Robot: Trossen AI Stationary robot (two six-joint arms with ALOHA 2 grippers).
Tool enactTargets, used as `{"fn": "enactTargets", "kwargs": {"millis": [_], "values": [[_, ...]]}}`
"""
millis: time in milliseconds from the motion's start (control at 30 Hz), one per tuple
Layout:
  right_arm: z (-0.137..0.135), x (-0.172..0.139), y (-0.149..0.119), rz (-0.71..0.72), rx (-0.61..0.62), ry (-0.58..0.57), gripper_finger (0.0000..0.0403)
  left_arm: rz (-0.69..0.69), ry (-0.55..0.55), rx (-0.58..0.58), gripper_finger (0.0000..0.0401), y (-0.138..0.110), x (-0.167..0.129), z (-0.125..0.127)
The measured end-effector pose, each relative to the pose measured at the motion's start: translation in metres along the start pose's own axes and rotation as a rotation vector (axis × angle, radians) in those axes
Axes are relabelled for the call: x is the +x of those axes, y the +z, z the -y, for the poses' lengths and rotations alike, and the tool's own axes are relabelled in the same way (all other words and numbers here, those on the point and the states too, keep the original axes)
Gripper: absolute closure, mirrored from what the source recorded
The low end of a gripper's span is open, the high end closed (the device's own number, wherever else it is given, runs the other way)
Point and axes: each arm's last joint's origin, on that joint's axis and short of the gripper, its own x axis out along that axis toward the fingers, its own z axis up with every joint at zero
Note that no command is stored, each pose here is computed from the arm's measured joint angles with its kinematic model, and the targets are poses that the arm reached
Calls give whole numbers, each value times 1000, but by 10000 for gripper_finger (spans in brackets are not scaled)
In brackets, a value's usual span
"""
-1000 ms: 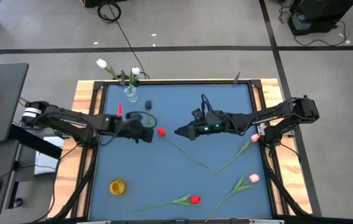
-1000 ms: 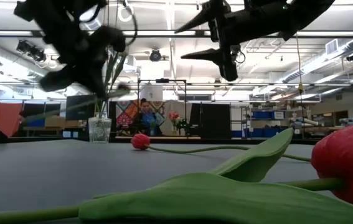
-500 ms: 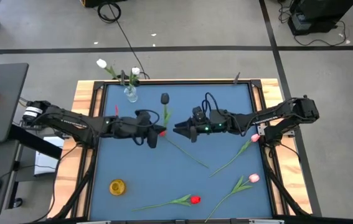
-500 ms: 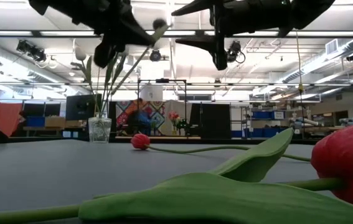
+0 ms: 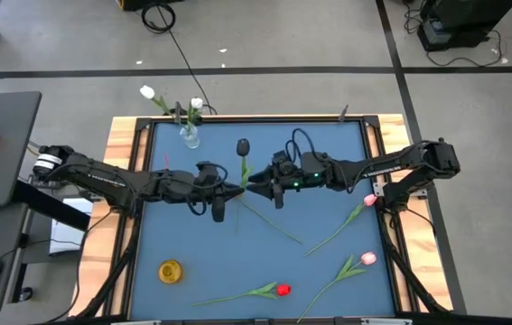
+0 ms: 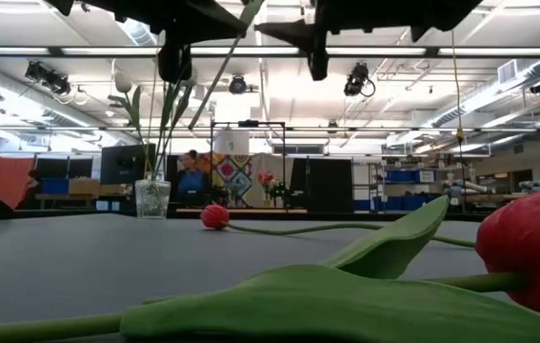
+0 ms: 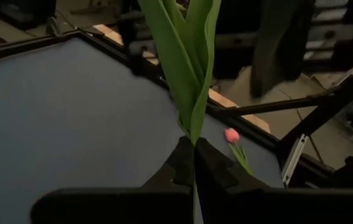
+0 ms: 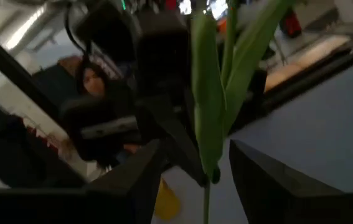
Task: Sort flowers into vase by color
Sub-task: Put the black tulip into the transparent flower vase
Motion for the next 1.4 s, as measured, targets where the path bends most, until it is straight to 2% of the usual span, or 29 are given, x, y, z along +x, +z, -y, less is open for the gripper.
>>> {"fn": "enactTargets", "kwargs": {"millis": [167, 267, 467, 800, 1000, 1167, 1400], "values": [[2, 23, -1, -58, -3, 42, 214, 21, -26, 27, 395, 3, 0, 2], [1, 30, 1, -62, -5, 48, 232, 17, -24, 28, 395, 2, 0, 2], [-1, 27, 4, -77, -7, 47, 303, 18, -36, 28, 395, 3, -4, 4], [-2, 26, 9, -45, -4, 61, 326, 33, -37, 24, 395, 10, -15, 5], [-2, 26, 9, -41, -34, 64, 385, 24, -32, 20, 388, 10, -15, 4], [-8, 29, 17, -56, -85, 55, 393, 27, -32, 16, 363, 10, -16, 4], [-25, 34, 43, -101, -241, 27, 399, -16, -5, 3, 286, 6, -15, 1]]}}
